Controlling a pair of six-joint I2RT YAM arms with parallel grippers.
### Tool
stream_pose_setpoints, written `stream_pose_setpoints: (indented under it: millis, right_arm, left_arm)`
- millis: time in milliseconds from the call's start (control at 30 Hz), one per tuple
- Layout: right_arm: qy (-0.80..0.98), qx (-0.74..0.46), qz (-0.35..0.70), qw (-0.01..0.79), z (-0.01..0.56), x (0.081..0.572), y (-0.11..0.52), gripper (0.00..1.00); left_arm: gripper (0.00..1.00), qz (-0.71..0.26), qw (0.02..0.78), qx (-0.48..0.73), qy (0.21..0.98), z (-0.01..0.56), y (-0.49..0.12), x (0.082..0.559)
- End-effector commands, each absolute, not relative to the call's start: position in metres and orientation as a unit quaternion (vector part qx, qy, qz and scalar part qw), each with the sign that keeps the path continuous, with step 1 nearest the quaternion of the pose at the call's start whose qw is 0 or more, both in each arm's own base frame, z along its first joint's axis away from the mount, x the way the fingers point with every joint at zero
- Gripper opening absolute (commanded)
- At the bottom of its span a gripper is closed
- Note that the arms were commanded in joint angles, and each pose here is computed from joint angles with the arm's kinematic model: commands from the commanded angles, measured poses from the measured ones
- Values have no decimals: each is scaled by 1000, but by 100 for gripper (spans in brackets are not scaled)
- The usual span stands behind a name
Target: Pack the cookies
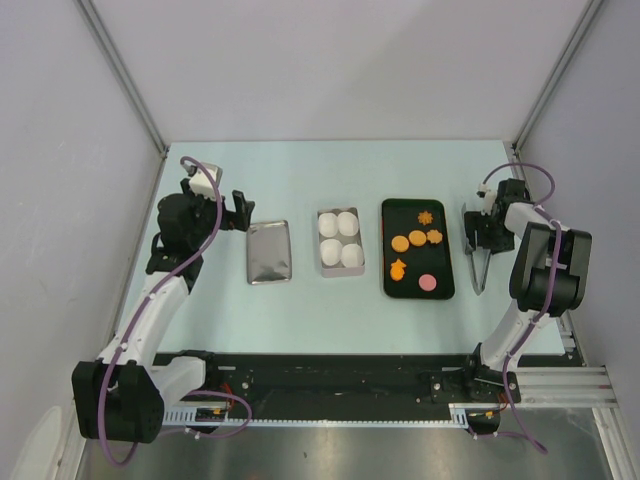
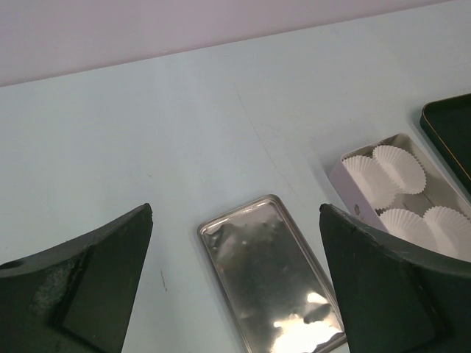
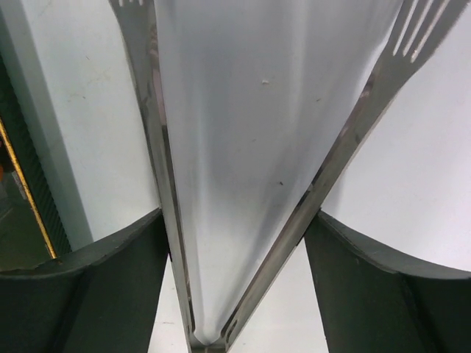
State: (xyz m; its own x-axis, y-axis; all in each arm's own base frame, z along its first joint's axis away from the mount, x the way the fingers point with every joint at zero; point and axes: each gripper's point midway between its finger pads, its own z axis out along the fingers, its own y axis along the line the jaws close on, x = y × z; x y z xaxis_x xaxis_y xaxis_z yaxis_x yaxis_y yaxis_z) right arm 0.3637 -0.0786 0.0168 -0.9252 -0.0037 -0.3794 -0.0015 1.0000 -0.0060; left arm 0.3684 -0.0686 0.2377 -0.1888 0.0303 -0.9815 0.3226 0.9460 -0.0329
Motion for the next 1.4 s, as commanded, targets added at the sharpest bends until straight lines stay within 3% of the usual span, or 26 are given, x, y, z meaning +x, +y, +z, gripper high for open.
stream_pose_setpoints:
  millis: [0,233,367,767,1367]
  right_arm:
    - [987,-4,15,163,-5,355,-67,72]
    - [986,-5,16,163,-3,354,-68,52]
    - [984,-6,11,180,11,357,-71,49]
    - [965,-21,-2,261,101,377,-63,52]
    - [960,-48,-47,271,150,382,-56,57]
  left_arm:
    - [100,-117,646,127,744,249,-71,366]
    - [100,-118,646,127,743,249,-72,366]
    - [100,-118,645,127,744,248,-71,366]
    - [100,-114,644,125,746,247,-70,367]
    - [100,-119,645,126,744,250,-72,366]
